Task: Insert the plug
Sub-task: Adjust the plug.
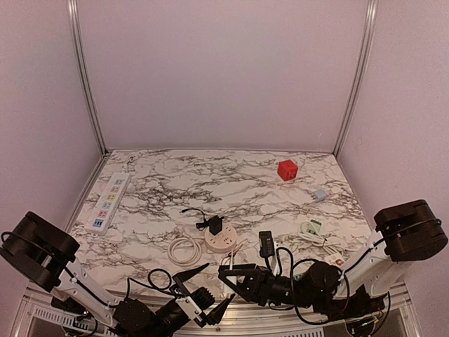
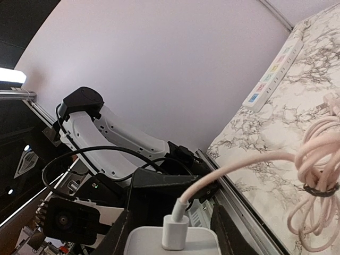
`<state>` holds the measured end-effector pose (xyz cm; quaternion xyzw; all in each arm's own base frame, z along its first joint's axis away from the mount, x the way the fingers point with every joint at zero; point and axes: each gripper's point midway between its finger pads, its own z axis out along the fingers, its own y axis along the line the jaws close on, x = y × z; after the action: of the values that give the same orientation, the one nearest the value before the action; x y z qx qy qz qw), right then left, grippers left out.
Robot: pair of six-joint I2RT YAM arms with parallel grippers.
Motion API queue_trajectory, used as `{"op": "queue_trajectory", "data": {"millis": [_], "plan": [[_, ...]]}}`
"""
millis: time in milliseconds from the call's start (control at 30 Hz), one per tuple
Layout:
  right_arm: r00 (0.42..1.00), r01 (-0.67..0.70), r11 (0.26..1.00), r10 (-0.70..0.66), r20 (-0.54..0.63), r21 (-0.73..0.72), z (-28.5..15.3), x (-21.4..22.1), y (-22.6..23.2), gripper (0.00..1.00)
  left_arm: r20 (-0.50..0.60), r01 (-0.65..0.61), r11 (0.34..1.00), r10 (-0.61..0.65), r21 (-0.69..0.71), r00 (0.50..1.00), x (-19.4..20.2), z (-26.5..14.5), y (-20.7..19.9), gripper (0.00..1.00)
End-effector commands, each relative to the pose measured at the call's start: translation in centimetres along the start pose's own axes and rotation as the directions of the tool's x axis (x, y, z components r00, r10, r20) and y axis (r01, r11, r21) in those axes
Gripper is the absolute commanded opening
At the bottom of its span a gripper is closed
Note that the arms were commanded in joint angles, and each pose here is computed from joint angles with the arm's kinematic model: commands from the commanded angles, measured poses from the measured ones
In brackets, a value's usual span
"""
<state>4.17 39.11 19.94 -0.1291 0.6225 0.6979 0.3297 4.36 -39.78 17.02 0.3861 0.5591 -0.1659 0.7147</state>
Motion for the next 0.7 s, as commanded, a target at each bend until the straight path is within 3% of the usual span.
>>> {"op": "queue_trajectory", "data": {"millis": [0,667], "plan": [[0.998,-0.001,0.996,-0.005,-0.064,-0.090,-1.9,1.6,1.9,0.30,0.028,0.244,0.929,-0.247,-0.279,0.969,-0.7,-0.2,7.4,0.88],[0.991,0.041,0.999,-0.045,-0.127,-0.036,-1.9,2.5,1.2,0.30,0.024,0.270,0.906,-0.278,-0.327,0.960,-0.3,-0.7,9.4,0.85]]}}
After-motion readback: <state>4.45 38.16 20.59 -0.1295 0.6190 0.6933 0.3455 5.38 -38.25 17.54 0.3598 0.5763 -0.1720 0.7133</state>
